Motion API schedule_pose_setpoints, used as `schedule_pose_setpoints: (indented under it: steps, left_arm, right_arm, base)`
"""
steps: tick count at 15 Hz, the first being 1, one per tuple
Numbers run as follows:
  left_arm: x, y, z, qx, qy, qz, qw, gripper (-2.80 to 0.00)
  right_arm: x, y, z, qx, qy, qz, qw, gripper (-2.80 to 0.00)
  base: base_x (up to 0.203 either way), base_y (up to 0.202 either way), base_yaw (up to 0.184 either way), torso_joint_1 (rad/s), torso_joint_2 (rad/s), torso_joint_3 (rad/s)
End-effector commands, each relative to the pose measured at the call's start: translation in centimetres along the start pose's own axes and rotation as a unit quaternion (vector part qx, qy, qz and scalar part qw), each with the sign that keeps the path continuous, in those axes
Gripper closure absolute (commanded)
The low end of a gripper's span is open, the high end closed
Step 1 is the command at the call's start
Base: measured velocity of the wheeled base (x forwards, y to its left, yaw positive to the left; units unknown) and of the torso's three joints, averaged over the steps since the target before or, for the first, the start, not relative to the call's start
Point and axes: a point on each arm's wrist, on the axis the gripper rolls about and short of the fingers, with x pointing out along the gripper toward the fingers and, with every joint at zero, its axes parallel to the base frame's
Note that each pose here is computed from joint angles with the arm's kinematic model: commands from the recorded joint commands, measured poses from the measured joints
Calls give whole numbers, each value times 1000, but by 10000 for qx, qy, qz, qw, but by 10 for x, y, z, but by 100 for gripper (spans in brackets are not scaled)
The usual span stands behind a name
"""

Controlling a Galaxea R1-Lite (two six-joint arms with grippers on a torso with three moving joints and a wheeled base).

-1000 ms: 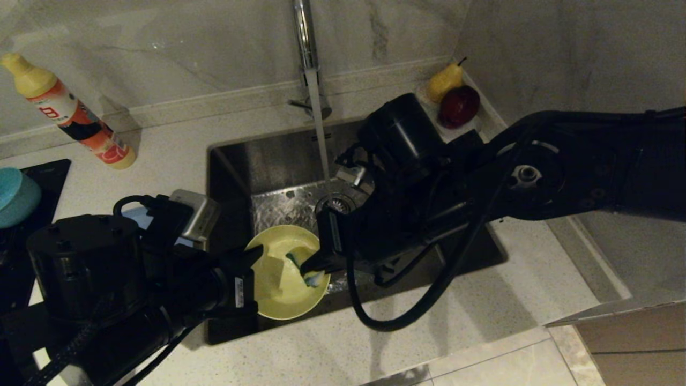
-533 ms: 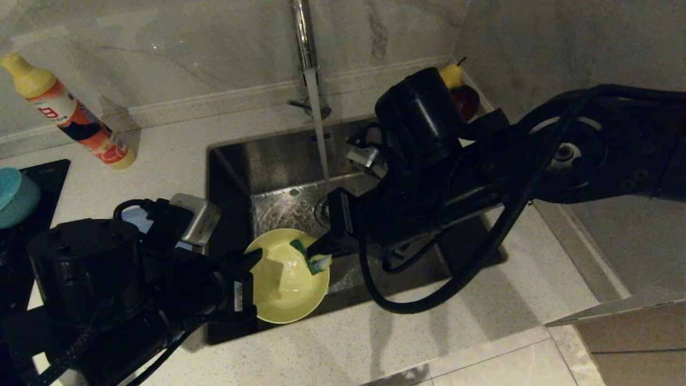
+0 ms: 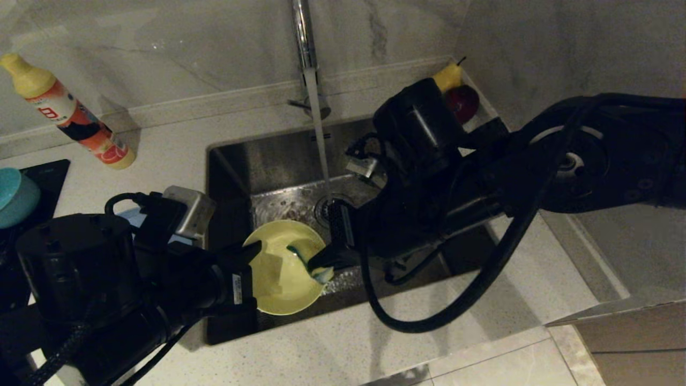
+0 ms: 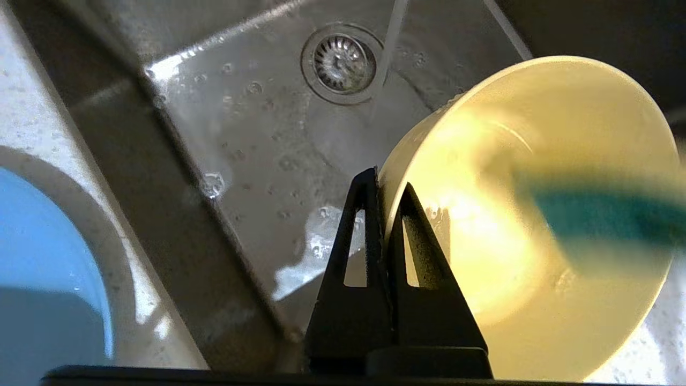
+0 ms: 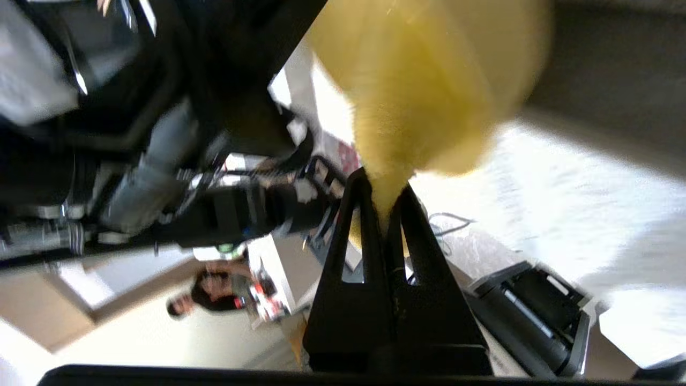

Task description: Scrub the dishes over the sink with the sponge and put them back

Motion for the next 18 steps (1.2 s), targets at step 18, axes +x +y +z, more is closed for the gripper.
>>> schedule_pose_setpoints:
  steps: [18]
  left_arm:
    - [1,-1,-11,-54,42,-6,10000,0]
  right_arm:
    - [22,2,12,-100,-123,160,9997,0]
  base:
    - [0,0,0,0,0,0]
